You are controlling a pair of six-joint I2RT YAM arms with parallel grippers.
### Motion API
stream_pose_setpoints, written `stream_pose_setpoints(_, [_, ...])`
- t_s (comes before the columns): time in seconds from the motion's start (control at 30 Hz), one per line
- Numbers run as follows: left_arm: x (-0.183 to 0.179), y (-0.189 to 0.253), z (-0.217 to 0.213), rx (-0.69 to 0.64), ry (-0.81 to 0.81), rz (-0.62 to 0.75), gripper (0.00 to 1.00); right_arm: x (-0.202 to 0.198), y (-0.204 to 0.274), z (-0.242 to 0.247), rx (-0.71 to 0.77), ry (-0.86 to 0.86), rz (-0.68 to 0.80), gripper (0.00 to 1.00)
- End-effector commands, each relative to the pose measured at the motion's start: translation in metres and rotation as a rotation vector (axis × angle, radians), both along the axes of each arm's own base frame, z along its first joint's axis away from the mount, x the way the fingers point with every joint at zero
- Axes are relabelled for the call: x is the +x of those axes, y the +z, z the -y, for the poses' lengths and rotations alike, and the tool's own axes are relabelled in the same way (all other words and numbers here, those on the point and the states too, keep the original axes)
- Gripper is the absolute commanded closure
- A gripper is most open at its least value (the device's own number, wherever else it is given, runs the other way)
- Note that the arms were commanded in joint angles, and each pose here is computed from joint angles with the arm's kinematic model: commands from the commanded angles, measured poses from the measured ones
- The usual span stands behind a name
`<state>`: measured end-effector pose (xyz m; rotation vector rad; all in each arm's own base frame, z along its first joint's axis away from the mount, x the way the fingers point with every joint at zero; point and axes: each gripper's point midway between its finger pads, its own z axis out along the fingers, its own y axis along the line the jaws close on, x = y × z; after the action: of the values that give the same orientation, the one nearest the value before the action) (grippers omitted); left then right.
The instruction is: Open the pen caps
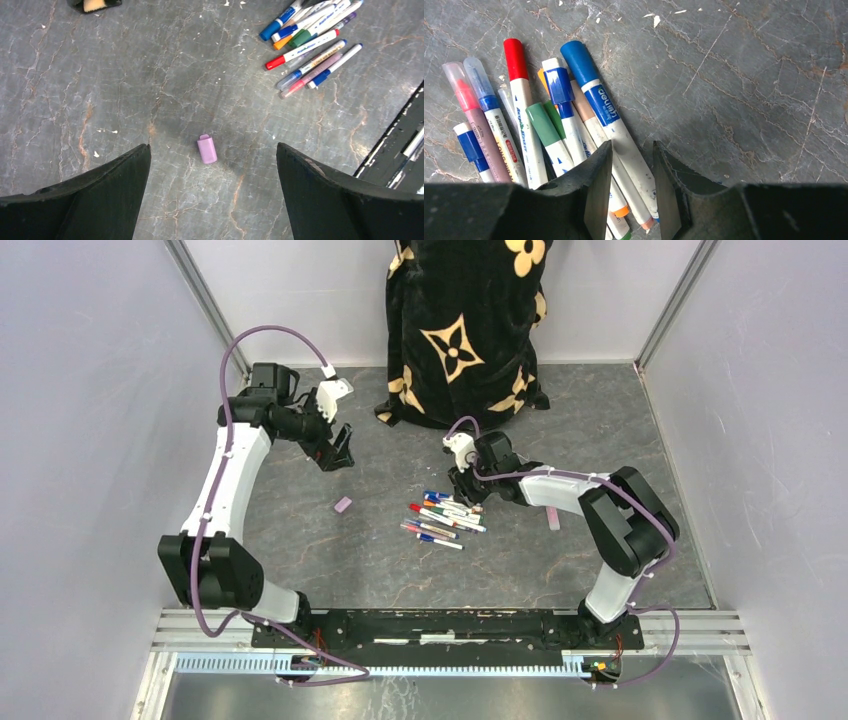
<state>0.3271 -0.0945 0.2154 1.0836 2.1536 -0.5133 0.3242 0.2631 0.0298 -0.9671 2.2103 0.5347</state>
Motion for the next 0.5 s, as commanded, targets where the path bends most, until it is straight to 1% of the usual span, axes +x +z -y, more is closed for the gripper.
stream_pose_setpoints(0.0, [-0.015, 0.024, 0.006, -0.041, -0.03, 0.028, 0.0, 0.008, 0.005, -0.007, 0.015, 0.025, 0.045, 0.6])
stream_pose_setpoints(0.07, [-0.017, 0.026, 0.006, -0.034, -0.041, 0.028, 0.0, 0.007, -0.001, -0.004, 0.001, 0.019, 0.047, 0.61])
stream_pose_setpoints(0.17, [-0.023, 0.027, 0.006, -0.031, -0.069, 0.022, 0.0, 0.008, -0.006, -0.001, -0.014, 0.007, 0.052, 0.67])
stream_pose_setpoints(0.33, [-0.028, 0.034, 0.005, -0.012, -0.115, 0.012, 0.0, 0.013, -0.008, 0.0, -0.021, -0.006, 0.06, 0.83])
stream_pose_setpoints(0.47, [-0.032, 0.035, 0.009, -0.03, -0.137, 0.009, 0.0, 0.015, -0.008, 0.0, -0.023, -0.012, 0.065, 0.87])
